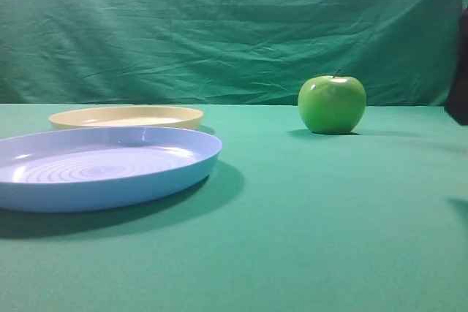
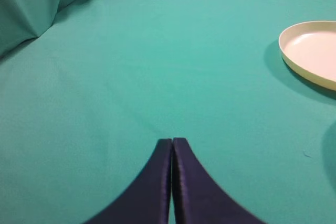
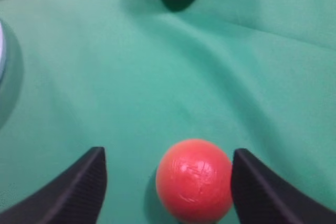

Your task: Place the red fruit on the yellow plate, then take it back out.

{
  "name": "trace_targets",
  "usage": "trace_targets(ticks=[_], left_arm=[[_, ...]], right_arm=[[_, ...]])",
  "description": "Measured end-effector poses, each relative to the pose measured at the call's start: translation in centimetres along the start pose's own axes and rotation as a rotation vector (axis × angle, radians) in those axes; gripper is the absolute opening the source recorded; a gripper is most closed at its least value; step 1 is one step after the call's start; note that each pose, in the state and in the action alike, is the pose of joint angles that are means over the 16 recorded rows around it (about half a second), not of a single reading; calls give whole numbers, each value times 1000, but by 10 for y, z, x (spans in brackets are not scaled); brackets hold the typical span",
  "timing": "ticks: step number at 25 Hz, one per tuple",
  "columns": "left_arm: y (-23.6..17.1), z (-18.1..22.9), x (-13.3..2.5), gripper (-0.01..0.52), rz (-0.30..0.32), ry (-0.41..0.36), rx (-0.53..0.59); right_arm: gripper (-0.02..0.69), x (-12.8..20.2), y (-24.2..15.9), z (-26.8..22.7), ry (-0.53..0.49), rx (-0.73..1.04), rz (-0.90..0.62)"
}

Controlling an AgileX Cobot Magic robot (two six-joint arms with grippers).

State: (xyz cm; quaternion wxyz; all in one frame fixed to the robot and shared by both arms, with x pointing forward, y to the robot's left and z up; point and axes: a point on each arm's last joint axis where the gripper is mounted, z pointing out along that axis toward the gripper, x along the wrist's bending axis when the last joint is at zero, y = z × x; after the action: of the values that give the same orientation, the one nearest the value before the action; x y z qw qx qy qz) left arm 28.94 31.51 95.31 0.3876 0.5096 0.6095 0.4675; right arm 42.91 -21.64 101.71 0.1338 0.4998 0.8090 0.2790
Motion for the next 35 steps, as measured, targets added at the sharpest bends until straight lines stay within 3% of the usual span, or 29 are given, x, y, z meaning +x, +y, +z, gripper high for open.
trace_targets(ticks=[8,13,25,35], left_arm=[[0,0,0,0,0,0,0],[0,0,0,0,0,0,0],[0,0,0,0,1,0,0],[0,0,0,0,2,0,0]], right_arm=[[132,12,-3,-63,36,-59,-41],[22,19,-16,-96,47,-125,-60],[0,30,-55,-157,33,-367,-88],[0,22,-88,-164,-135,-575,-1]])
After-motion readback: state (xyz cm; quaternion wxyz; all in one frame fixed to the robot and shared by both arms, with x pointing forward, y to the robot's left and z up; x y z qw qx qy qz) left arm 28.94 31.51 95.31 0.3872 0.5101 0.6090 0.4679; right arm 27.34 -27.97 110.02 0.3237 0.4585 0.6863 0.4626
